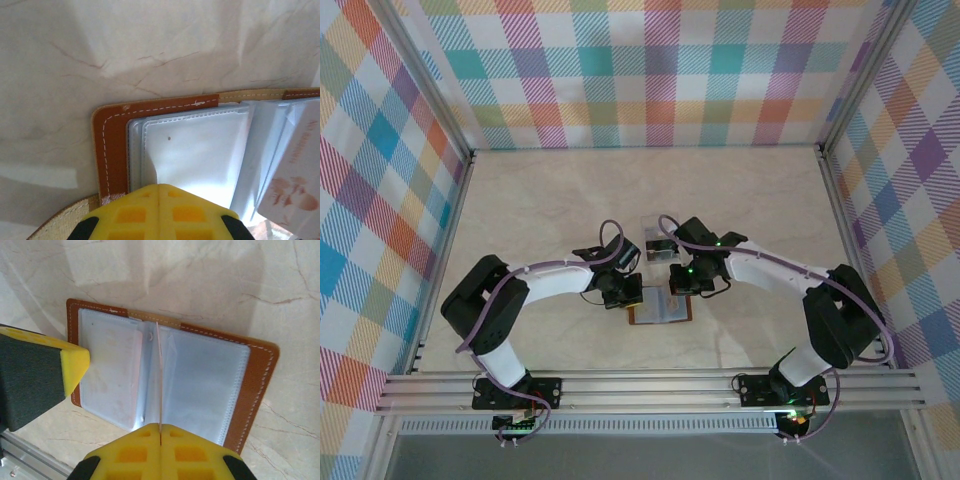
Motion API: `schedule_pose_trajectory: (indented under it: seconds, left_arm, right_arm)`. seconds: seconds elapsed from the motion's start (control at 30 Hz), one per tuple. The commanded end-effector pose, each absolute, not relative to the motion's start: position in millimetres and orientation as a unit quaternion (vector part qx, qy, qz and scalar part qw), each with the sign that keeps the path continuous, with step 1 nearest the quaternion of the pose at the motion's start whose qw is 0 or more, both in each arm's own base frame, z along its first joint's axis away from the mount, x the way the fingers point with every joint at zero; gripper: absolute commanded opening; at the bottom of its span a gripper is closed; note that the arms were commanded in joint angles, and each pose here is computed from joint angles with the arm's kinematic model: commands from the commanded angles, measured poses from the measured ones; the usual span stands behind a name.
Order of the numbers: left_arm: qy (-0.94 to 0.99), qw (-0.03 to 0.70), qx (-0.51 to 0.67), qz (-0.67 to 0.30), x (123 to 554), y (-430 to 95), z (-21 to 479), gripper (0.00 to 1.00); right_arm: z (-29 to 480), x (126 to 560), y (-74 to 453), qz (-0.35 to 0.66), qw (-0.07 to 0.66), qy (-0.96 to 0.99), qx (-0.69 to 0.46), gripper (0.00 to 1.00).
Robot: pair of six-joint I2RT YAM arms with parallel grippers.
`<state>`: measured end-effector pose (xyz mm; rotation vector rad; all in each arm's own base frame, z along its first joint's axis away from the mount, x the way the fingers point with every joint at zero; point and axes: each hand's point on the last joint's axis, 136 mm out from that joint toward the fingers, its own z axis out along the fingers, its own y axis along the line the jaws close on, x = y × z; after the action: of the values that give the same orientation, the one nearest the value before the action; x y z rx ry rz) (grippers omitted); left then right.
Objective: Take the credit cards out of the card holder
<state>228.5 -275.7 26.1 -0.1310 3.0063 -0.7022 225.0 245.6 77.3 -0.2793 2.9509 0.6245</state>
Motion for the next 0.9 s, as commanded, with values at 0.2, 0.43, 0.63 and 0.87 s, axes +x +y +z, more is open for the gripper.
schedule_pose_trajectory:
  seconds: [0.2,0.43,0.63,0.87]
  left_arm:
    - [0.978,0.042,-0.037,-0.202,223.6,-261.9,41.9,0.05]
    - [0.979,0.047,-0.038,-0.192,223.2,-256.4,41.8,0.06]
    - [0.982,0.049,-0.035,-0.181,223.2,-252.8,41.1,0.06]
    - [0.984,0.055,-0.032,-0.164,222.4,-243.8,42.5,0.06]
  right_arm:
    - [111.0,237.3,250.4,0.21,0.106,0.956,-0.174,0.0]
    - [124.2,234.1,262.3,0.211,0.156,0.875,-0.407,0.0]
    - [127.1,235.1,252.4,0.151,0.185,0.782,-0.575,0.0]
    - [130.1,239.9,243.4,0.093,0.193,0.698,-0.683,0.0]
